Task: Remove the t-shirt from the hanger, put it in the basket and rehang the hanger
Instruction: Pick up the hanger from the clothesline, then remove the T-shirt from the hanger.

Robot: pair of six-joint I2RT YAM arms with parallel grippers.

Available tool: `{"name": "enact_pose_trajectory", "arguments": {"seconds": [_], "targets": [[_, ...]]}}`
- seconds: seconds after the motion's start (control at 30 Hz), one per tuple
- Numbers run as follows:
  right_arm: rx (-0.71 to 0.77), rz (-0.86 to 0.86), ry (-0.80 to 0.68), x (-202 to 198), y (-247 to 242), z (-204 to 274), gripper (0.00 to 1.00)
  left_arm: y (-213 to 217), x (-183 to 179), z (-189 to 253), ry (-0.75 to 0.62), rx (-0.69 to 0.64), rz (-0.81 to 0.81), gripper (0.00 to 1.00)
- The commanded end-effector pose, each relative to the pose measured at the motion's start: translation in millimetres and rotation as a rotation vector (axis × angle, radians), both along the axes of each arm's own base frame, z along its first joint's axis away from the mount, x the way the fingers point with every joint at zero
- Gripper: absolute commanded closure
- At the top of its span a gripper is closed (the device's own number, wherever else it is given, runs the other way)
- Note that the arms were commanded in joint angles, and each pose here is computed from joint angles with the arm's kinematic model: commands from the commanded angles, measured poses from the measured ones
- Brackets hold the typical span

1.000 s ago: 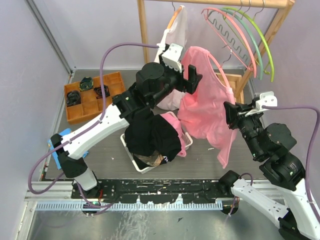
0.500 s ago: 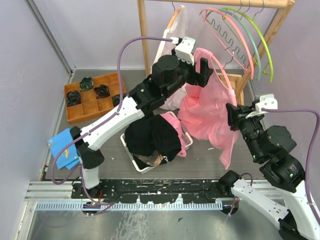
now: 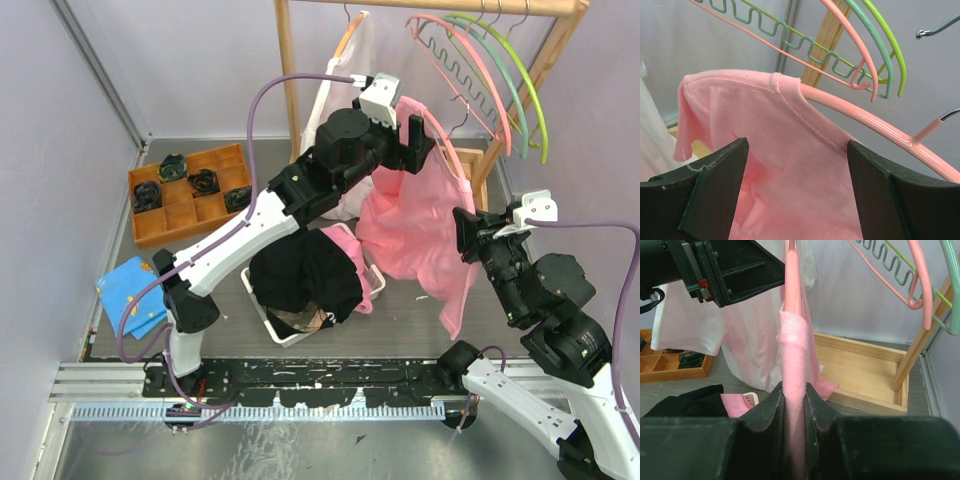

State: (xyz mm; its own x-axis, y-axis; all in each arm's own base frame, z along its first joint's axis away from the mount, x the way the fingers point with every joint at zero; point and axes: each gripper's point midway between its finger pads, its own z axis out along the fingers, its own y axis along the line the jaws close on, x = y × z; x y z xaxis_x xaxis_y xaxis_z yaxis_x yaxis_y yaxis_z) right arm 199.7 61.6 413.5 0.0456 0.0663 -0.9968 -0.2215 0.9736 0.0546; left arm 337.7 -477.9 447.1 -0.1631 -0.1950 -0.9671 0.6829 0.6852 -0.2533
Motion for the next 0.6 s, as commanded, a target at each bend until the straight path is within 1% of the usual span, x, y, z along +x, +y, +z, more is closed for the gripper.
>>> {"name": "enact_pose_trajectory", "arguments": {"seconds": [0.0, 0.23, 0.57], "targets": [[0.079, 0.006, -0.119, -4, -2, 38, 1.00, 2, 0, 23, -0.020, -0.066, 0.000, 0.13], [0.072, 0.000, -0.119, -4, -3, 37, 0.99, 11, -8, 36, -0.031, -0.115, -0.010, 0.13], [0.072, 0.008, -0.121, -5, -2, 39, 0.99, 13, -8, 41, -0.038, -0.125, -0.004, 0.14]]}}
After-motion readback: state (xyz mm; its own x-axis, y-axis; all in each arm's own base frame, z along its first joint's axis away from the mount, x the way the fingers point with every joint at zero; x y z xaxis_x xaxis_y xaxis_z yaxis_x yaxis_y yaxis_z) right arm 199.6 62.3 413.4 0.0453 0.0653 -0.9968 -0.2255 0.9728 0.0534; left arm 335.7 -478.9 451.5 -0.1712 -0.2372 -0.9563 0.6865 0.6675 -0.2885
